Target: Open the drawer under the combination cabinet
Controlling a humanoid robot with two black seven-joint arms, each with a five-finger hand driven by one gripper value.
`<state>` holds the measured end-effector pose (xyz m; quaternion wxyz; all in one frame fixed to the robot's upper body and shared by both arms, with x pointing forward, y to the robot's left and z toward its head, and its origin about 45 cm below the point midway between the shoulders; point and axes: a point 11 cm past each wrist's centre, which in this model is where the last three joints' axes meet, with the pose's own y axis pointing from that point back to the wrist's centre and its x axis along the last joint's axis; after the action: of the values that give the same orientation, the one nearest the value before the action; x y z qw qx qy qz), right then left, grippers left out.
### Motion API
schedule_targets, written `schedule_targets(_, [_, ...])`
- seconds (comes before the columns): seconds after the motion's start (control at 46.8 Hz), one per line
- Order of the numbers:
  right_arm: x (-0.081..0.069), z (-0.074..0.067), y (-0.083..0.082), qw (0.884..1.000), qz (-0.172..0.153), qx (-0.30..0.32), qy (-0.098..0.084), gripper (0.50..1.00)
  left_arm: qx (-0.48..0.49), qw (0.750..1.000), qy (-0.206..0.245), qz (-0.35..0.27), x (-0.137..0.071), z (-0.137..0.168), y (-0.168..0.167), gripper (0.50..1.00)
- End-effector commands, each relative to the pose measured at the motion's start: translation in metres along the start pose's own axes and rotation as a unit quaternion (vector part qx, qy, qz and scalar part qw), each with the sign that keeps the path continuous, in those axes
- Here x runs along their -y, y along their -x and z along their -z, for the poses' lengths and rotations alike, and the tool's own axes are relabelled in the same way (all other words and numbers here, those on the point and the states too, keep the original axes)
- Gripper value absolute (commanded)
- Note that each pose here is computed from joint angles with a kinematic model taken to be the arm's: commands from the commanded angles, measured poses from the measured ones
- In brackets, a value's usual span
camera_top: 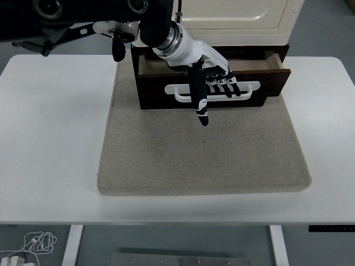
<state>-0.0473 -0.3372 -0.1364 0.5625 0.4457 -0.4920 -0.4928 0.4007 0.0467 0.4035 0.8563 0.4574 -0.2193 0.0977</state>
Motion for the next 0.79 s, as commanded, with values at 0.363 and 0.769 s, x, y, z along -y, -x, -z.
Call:
schedule_targets(0.363, [0.0000,0.0000,0.0000,1.000,0.000,0.000,0.000,0.928,-0.008,1.000,0.001,-0.017,-0.0039,0.0026,-0.0069,1.000])
schedule_targets(0.769, [0.0000,0.0000,0.0000,1.000,0.000,0.000,0.000,0.928,-0.004,1.000,-0.002,-0.012,-0.0039,0.0025,-0.0052,1.000])
